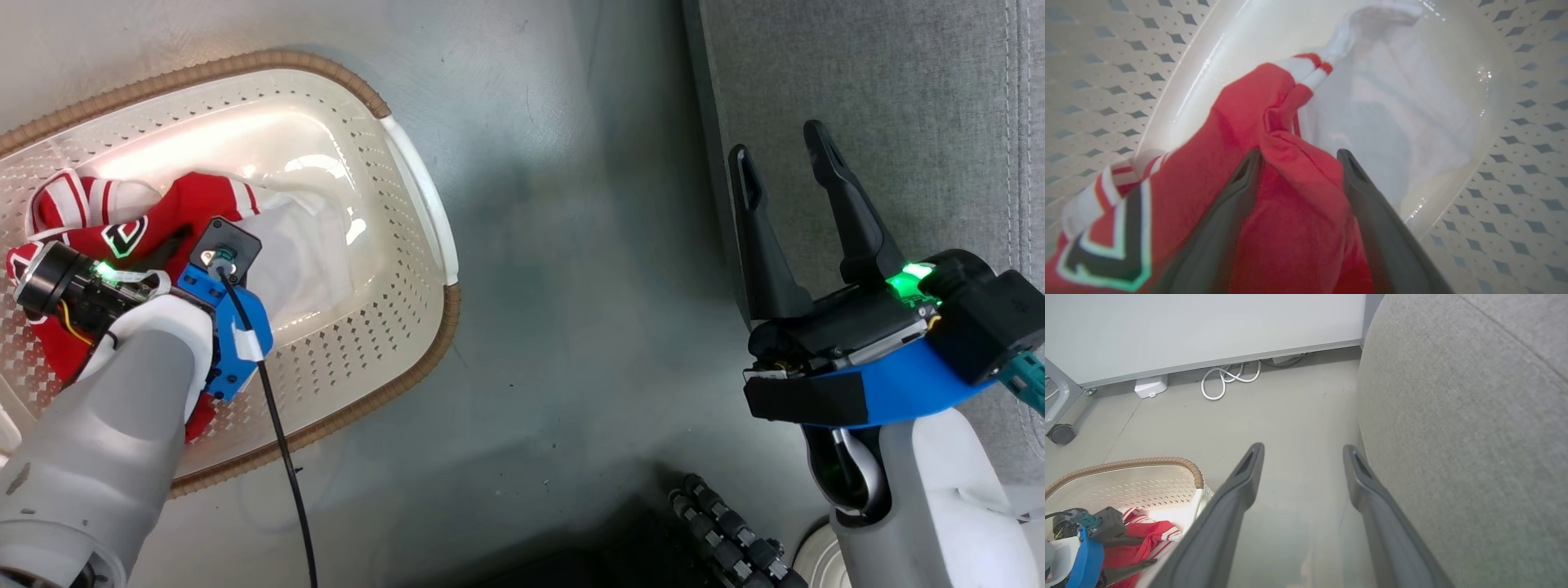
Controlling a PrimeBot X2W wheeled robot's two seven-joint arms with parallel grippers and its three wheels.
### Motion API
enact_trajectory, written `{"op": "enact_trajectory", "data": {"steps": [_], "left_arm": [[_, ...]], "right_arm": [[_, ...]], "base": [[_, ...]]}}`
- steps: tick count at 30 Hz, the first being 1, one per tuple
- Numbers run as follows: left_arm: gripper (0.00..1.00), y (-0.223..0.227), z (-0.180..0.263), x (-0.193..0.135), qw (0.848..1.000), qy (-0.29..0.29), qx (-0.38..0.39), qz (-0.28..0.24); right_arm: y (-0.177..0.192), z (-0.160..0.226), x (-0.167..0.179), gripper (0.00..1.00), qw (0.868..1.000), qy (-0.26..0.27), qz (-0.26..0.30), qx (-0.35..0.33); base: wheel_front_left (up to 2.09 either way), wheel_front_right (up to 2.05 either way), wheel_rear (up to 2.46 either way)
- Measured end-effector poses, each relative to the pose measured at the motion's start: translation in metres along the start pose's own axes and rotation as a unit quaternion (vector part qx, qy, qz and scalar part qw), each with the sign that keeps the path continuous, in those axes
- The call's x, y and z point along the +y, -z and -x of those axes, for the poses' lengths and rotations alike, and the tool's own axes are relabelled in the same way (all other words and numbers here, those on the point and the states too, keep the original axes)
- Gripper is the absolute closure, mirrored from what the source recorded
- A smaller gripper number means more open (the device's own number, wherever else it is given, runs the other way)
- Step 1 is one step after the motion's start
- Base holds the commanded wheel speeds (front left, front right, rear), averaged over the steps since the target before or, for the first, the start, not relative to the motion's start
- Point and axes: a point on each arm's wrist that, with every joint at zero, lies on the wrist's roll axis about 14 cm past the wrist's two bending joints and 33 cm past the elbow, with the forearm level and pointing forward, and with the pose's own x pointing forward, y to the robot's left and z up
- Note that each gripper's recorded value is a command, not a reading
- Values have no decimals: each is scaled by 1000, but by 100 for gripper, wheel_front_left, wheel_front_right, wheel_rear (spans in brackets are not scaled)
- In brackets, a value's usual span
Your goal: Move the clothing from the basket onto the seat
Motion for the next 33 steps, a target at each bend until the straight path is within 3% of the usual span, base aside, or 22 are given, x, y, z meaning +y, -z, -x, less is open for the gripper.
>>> {"op": "enact_trajectory", "data": {"steps": [3,4,5,6,7,24,33], "left_arm": [[0,-1,-1,-1,1000,-3,3,-4],[5,-1,-1,0,1000,-5,2,-4],[51,-2,-1,0,1000,-6,2,-5],[80,-2,-1,1,1000,-7,2,-5],[100,0,-1,1,1000,-7,7,-5],[100,-11,1,-1,1000,-2,-2,9],[100,-34,18,12,998,-31,-44,36]], "right_arm": [[0,0,0,0,1000,1,2,1],[0,0,0,0,1000,1,2,1],[0,0,0,0,1000,1,2,2],[1,1,0,0,1000,0,1,3],[2,1,1,0,1000,-1,1,4],[-5,-3,6,0,1000,-9,0,-4],[-38,-8,17,0,998,-30,1,-47]], "base": [[0,0,0],[0,0,0],[0,0,0],[0,0,0],[0,0,0],[0,0,0],[0,0,0]]}}
